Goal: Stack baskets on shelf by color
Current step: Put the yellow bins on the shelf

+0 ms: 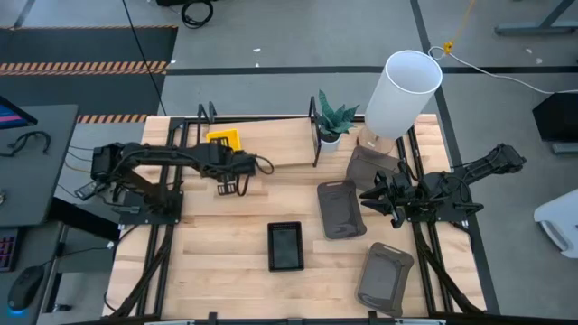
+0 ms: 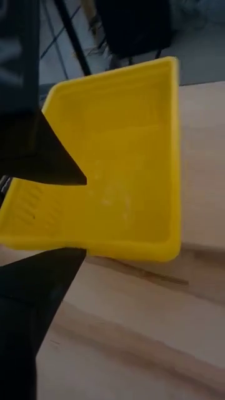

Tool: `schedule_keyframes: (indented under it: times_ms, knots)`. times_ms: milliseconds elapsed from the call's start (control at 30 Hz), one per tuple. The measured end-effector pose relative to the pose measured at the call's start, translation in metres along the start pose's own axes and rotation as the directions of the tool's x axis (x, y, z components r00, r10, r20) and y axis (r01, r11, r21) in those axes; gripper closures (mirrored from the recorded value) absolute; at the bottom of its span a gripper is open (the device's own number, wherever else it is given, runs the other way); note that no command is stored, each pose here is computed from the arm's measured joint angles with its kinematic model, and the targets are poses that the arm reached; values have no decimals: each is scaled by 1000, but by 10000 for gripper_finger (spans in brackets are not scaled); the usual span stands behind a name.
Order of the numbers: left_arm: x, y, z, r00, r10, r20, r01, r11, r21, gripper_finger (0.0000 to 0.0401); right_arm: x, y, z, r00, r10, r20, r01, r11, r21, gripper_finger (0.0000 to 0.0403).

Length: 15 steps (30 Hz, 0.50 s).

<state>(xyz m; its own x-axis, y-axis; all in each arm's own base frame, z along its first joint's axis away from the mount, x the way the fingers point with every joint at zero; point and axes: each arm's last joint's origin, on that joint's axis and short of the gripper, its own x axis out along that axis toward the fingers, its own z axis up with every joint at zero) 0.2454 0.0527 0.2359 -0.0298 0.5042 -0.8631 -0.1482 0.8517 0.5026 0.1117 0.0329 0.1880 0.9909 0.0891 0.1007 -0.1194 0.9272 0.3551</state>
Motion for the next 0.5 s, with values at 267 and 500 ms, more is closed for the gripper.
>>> schedule_keyframes:
  times_ms: [267,500]
  knots:
    - [11,18,-2,999,-14,-35,12,999,-52,236,0,0,0,1000,0,0,0,1000,0,284]
    - [6,9,-1,999,-32,-16,32,999,-8,237,0,0,0,1000,0,0,0,1000,0,284]
